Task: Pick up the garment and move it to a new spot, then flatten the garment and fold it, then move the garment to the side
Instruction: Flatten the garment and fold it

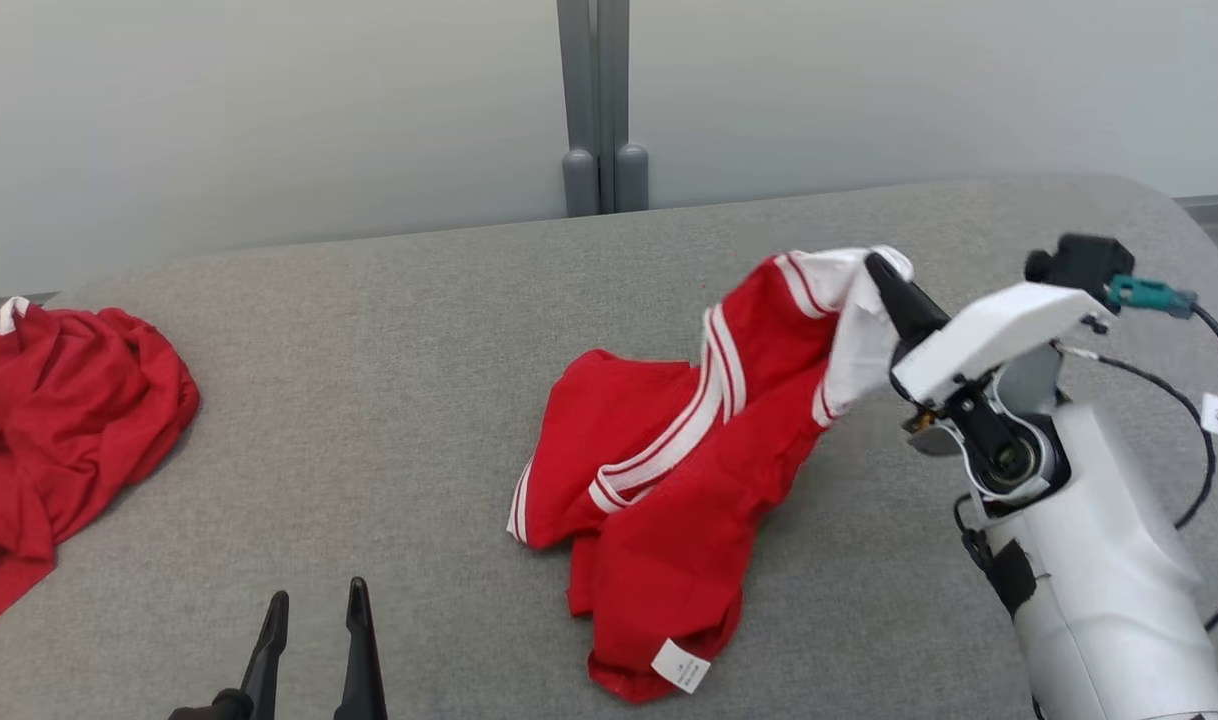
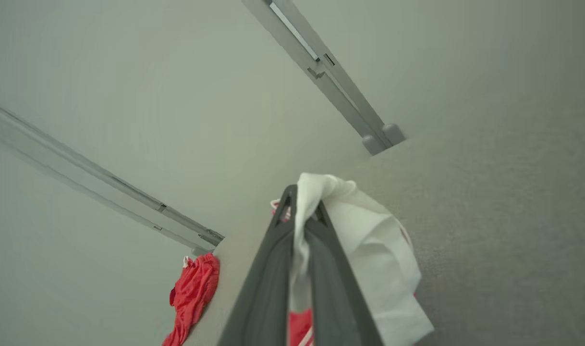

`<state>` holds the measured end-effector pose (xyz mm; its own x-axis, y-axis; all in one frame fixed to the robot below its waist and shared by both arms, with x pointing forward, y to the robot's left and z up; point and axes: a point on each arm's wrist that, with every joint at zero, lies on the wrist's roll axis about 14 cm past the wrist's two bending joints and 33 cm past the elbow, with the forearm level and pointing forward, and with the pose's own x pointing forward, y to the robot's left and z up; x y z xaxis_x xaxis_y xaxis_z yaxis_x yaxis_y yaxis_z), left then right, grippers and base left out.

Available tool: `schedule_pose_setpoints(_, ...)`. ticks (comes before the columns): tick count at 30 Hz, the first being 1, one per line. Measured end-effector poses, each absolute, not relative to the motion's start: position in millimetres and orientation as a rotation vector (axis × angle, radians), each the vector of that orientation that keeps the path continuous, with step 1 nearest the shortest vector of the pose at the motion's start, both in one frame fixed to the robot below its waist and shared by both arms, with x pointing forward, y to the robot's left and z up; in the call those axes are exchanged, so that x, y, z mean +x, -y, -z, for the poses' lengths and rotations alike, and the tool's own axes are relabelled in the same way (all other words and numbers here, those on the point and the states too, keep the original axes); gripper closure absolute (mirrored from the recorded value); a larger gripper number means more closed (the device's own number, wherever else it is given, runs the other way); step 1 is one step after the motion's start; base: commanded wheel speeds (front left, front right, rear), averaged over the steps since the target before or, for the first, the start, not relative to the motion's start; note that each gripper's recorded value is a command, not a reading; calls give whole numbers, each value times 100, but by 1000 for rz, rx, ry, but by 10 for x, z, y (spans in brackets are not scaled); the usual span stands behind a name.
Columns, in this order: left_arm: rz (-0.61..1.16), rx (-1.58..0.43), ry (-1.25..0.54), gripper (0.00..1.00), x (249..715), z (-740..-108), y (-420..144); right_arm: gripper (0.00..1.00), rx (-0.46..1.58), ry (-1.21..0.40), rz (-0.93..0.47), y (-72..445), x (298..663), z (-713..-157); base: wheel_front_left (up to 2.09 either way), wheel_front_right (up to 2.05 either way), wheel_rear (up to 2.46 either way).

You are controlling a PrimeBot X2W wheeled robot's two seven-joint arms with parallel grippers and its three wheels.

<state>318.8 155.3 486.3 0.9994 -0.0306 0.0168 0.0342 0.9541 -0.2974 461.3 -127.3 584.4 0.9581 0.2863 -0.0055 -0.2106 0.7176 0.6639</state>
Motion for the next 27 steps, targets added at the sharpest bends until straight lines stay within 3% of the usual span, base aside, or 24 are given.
schedule_pose_setpoints(10, 95, -290, -18, 0, 3287, -4789, -1400, 100, 735, -312, 183, 2275, 4297, -4545, 0, 0, 0)
schedule_pose_setpoints(18, 116, -280, -41, 0, 3299, -4720, -1354, 100, 715, -337, 286, 2408, 4187, -4291, 0, 0, 0)
schedule_pose_setpoints(19, 115, -278, -42, 0, 3299, -4718, -1358, 88, 707, -338, 290, 2409, 4182, -4279, 0, 0, 0)
schedule_pose_setpoints(20, 115, -277, -42, 0, 3300, -4716, -1361, 70, 695, -338, 293, 2408, 4174, -4265, 0, 0, 0)
schedule_pose_setpoints(21, 114, -277, -42, 0, 3300, -4716, -1364, 30, 674, -333, 292, 2410, 4171, -4266, 0, 0, 0)
schedule_pose_setpoints(22, 114, -277, -42, 0, 3302, -4717, -1366, 0, 643, -324, 286, 2409, 4181, -4285, 0, 0, 0)
schedule_pose_setpoints(27, 115, -275, -40, 0, 3305, -4722, -1367, 0, 417, -261, 240, 2515, 4211, -4433, 0, 0, 0)
